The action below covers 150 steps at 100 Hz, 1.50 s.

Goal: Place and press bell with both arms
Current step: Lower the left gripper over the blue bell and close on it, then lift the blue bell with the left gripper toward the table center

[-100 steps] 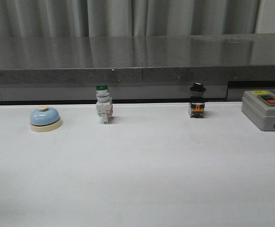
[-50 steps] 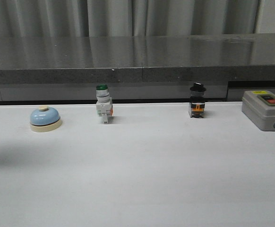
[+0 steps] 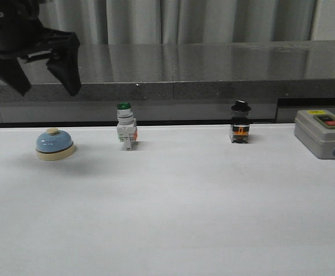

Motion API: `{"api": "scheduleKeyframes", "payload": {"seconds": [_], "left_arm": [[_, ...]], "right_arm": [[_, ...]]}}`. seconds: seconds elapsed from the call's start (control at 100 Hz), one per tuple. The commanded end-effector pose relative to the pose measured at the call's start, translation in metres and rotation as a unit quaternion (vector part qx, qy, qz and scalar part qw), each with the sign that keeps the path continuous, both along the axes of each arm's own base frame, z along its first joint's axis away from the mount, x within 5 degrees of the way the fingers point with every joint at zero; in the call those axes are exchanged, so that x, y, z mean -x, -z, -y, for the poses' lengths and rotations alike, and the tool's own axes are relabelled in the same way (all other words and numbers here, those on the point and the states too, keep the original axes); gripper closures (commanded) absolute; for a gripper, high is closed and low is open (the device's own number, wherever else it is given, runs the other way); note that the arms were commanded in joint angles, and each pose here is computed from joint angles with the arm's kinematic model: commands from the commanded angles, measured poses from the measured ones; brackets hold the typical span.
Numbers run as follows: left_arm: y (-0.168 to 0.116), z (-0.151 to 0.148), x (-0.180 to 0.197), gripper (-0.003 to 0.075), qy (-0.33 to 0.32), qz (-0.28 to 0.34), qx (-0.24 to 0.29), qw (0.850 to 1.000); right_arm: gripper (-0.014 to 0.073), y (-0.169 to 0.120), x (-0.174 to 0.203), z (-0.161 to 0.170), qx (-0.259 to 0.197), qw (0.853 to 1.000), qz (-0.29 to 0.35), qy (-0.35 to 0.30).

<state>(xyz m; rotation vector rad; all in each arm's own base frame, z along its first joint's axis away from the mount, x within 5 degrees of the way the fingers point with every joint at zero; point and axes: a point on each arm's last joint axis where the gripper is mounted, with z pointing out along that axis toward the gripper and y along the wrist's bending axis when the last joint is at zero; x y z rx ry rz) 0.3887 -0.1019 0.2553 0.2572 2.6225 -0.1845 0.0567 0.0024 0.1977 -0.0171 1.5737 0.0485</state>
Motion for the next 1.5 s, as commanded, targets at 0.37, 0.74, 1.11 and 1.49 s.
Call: {"api": "scheduleKeyframes", "payload": {"seconds": [0.37,0.74,1.11,1.49], "left_arm": [[0.029,-0.002,-0.037,0.0084,0.001,0.009,-0.038,0.999],[0.052,-0.006,-0.05,0.0084,-0.008,-0.004,-0.038,0.999],[0.055,-0.006,-0.051,0.0409,-0.009,-0.008,-0.037,0.999],[0.009,-0.006,-0.043,0.0511,-0.014,0.042,-0.013,0.999]], "right_arm": [[0.0664,-0.014,0.003,0.001,0.0,0.998,0.059,0.004],[0.0664,-0.014,0.003,0.001,0.0,0.998,0.059,0.004],[0.0664,-0.014,0.003,0.001,0.0,0.998,0.059,0.004],[0.0664,-0.014,0.003,0.001,0.0,0.998,0.059,0.004]]}}
